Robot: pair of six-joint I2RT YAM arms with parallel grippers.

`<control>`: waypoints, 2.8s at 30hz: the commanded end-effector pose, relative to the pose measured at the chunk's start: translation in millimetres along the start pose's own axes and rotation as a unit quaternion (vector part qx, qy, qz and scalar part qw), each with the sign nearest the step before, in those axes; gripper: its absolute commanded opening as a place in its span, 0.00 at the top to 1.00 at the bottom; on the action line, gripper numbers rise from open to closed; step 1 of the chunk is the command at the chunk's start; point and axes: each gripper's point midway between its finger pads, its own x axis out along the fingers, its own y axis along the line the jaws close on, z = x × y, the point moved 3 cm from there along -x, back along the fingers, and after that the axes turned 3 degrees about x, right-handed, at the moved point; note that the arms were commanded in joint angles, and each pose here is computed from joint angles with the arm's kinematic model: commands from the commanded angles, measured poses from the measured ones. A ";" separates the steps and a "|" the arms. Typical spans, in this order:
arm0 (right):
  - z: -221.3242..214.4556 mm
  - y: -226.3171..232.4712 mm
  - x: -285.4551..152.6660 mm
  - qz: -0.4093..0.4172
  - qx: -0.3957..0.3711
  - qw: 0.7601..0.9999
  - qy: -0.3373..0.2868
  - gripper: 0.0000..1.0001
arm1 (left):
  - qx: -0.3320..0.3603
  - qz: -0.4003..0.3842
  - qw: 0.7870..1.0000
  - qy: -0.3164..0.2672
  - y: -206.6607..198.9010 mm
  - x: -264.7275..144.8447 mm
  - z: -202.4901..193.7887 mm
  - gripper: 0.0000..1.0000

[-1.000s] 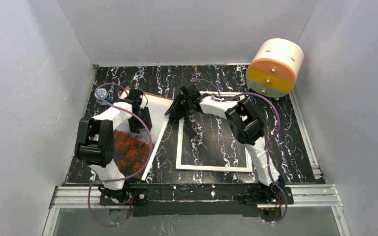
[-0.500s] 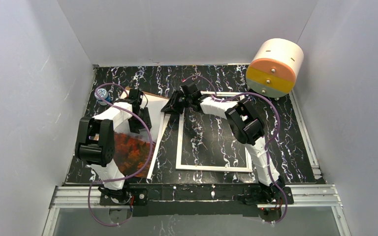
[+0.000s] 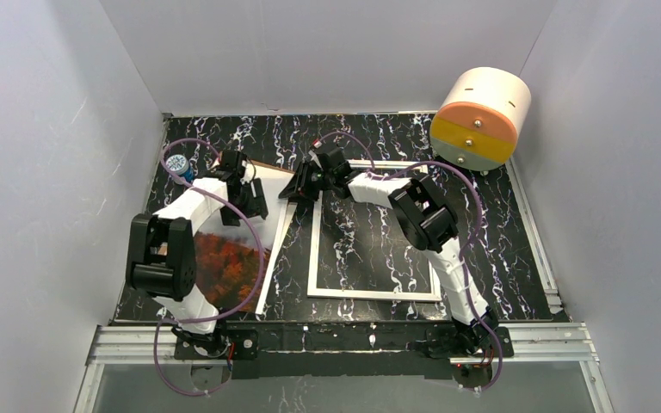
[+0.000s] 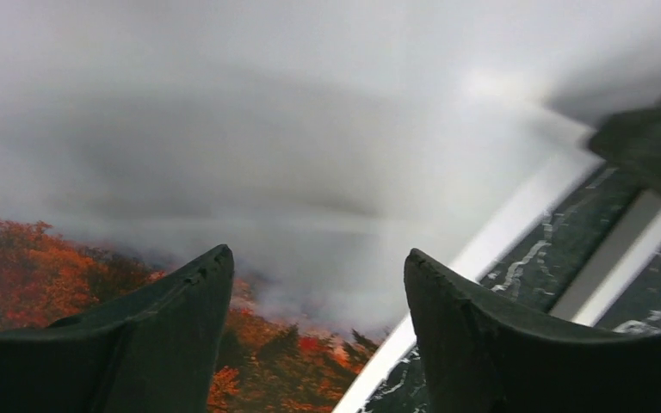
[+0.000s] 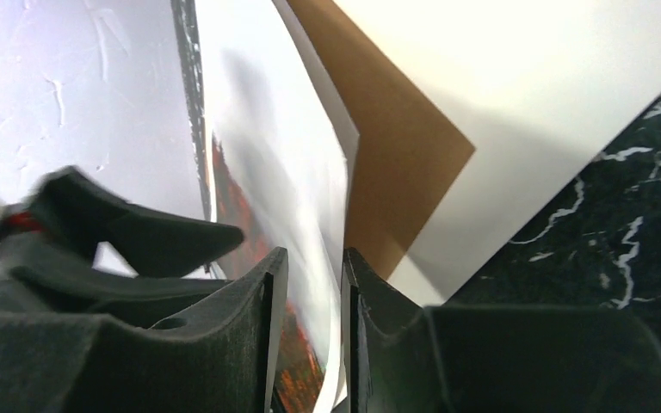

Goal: Put the photo into the frame

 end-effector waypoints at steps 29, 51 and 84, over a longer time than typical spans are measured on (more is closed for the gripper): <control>19.1 55.2 -36.6 -0.077 0.077 0.994 0.002 0.99 | 0.166 -0.049 0.977 -0.122 -54.7 -68.0 21.7 0.21; 10.2 43.8 -49.5 -0.111 0.082 0.990 0.011 0.99 | 0.209 -0.013 0.976 -0.063 -66.4 -43.2 5.8 0.55; 20.7 20.3 -45.1 -0.123 0.081 0.989 0.016 0.99 | 0.224 0.001 0.974 -0.009 -38.9 -60.8 -37.7 0.34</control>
